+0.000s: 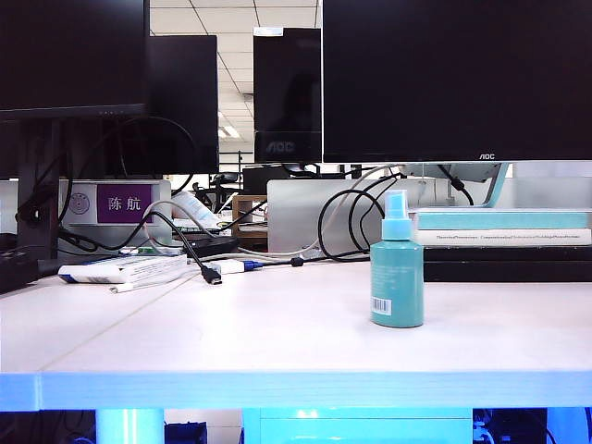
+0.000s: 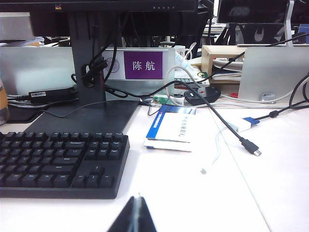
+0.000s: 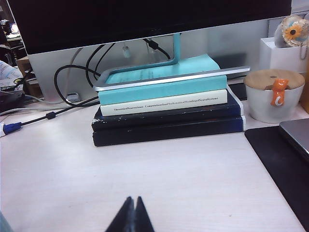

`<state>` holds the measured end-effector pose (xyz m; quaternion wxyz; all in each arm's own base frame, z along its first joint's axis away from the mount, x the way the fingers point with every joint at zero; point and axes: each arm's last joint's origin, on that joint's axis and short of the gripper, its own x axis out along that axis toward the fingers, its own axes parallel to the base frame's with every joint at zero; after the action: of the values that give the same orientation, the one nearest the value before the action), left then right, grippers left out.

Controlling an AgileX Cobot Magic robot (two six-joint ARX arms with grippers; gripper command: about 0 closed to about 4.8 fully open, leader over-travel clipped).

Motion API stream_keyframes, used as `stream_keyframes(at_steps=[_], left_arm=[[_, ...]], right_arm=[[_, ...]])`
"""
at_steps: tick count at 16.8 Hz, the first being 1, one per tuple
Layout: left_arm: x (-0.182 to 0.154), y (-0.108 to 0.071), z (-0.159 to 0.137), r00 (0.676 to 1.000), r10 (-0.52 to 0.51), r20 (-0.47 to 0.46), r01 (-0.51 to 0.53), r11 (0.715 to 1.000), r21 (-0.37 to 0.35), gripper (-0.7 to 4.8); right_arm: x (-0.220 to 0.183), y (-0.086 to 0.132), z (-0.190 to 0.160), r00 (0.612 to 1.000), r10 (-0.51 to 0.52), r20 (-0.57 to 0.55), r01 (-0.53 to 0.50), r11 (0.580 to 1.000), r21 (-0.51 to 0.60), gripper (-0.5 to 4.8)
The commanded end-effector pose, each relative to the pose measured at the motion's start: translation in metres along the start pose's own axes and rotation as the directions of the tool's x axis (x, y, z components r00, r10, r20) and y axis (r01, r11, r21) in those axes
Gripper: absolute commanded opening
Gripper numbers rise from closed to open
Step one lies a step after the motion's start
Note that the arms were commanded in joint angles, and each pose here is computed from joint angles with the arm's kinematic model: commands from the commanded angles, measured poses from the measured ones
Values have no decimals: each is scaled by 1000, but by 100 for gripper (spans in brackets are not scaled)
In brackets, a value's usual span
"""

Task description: Pick up the sprayer with the left hand and remove the lid with the right hand then place it on the table.

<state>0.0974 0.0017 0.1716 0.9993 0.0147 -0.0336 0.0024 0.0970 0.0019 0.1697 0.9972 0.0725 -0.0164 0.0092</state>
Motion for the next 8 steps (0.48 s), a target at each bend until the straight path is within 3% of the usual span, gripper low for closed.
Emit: stream_keyframes(at_steps=[1,5,6,8], left_arm=[[0,0,2,1000,-8,15,8,1000,-2,-6],[0,0,2,1000,-16,15,16,1000,-2,-5],[0,-2,2,998,-65,19,65,998,-1,-5],[-2,-5,13,976,-166,139,166,986,12,-5]], right_arm=[[0,0,-1,1000,-3,2,3,1000,1,0],[0,0,-2,1000,-4,-1,4,1000,1,0],[0,0,-2,1000,-5,-7,5,1000,1,0],[0,0,-3,1000,-3,-10,3,1000,1,0]])
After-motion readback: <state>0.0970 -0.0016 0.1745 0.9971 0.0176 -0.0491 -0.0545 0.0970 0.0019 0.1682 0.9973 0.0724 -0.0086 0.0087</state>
